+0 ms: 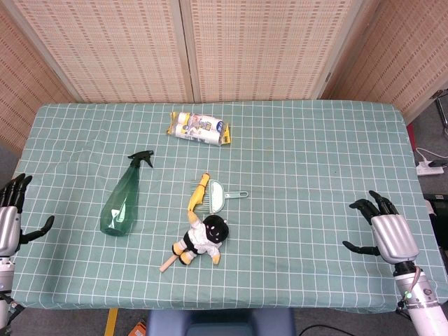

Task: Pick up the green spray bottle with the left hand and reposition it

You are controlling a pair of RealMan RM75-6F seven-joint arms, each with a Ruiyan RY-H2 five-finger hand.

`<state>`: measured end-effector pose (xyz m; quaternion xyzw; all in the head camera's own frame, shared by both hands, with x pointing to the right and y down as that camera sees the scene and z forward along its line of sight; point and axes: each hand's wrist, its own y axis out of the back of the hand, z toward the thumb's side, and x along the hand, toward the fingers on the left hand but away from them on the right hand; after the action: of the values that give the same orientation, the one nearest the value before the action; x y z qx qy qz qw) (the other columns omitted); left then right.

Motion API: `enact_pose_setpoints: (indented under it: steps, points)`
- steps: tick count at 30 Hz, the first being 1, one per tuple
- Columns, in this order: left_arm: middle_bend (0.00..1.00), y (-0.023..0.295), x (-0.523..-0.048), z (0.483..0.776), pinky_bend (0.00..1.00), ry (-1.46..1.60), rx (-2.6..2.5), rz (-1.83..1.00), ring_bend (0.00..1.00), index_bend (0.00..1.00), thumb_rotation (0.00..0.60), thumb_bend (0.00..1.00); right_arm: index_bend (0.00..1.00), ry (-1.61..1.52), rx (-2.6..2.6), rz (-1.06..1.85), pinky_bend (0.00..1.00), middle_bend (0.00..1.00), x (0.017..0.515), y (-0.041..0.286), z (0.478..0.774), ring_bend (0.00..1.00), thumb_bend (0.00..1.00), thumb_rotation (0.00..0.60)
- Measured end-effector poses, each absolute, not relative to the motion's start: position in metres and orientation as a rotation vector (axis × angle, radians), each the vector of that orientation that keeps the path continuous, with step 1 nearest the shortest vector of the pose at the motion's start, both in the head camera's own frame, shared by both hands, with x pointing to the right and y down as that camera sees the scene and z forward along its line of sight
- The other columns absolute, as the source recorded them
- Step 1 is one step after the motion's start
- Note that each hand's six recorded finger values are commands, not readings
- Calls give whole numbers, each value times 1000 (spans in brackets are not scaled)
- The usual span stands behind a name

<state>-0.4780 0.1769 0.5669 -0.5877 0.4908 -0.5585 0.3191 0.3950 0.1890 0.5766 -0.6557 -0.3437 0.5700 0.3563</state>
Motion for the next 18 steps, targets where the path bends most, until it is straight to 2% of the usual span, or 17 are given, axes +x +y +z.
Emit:
enact_pose_setpoints:
  steps: [13, 18]
  points:
    - [2, 177, -477, 569, 83, 1296, -1569, -1470, 0, 0, 600, 258, 285, -891, -1682, 1475, 149, 237, 394, 189, 577, 65, 0, 600]
    - [68, 170, -465, 566, 92, 1312, -1593, -1454, 27, 4, 600, 258, 285, -894, -1680, 1484, 150, 237, 394, 189, 577, 65, 0, 600]
